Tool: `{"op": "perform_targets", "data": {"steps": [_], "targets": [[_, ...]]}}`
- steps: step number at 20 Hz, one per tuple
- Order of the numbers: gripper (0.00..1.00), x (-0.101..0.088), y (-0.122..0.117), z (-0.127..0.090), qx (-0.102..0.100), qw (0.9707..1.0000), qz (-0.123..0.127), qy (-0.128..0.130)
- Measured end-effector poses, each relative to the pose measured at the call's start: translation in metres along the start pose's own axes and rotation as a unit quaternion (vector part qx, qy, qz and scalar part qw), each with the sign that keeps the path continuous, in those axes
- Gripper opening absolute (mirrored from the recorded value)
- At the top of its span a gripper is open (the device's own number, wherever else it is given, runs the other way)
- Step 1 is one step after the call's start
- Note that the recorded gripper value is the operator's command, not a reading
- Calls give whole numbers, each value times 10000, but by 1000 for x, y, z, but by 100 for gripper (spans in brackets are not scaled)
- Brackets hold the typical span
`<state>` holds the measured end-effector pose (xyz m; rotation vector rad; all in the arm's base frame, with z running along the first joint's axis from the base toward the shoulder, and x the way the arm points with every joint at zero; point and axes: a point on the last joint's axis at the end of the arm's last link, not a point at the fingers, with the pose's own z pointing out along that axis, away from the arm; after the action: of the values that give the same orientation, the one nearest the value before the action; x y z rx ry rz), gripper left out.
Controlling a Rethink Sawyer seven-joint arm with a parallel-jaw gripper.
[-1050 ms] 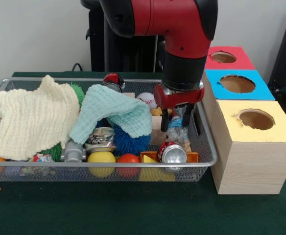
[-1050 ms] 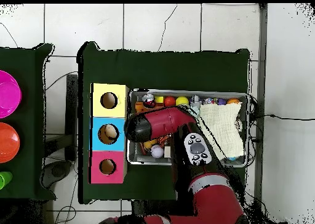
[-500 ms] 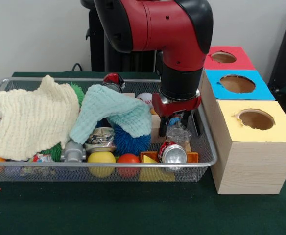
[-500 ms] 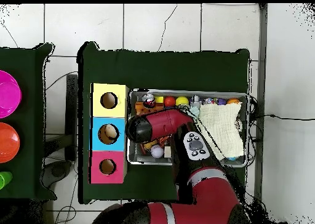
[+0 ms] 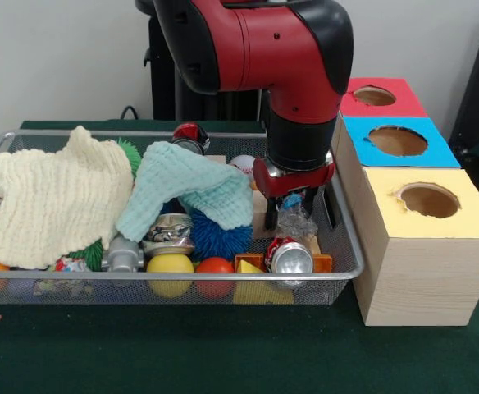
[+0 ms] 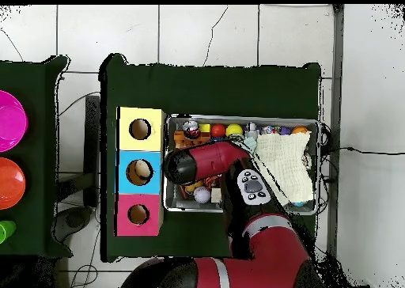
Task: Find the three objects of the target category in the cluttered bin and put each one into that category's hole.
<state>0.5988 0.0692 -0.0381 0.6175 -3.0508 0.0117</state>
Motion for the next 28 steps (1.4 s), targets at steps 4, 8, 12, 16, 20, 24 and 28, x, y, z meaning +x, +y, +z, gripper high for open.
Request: {"op": "perform_targets", "data": {"steps": [4, 8, 12, 16, 20, 24, 28], "targets": [[100, 0, -5, 1, -55, 10000, 66, -24], [0, 0, -12, 4, -167, 9997, 173, -71], [0, -1, -12, 3, -178, 9996, 180, -83], [0, -1, -12, 3, -179, 9996, 181, -84], [0, -1, -12, 3, -180, 9996, 182, -84], [0, -1, -12, 3, -180, 9996, 182, -84], [0, 0, -12, 1, -174, 9997, 174, -88]]}}
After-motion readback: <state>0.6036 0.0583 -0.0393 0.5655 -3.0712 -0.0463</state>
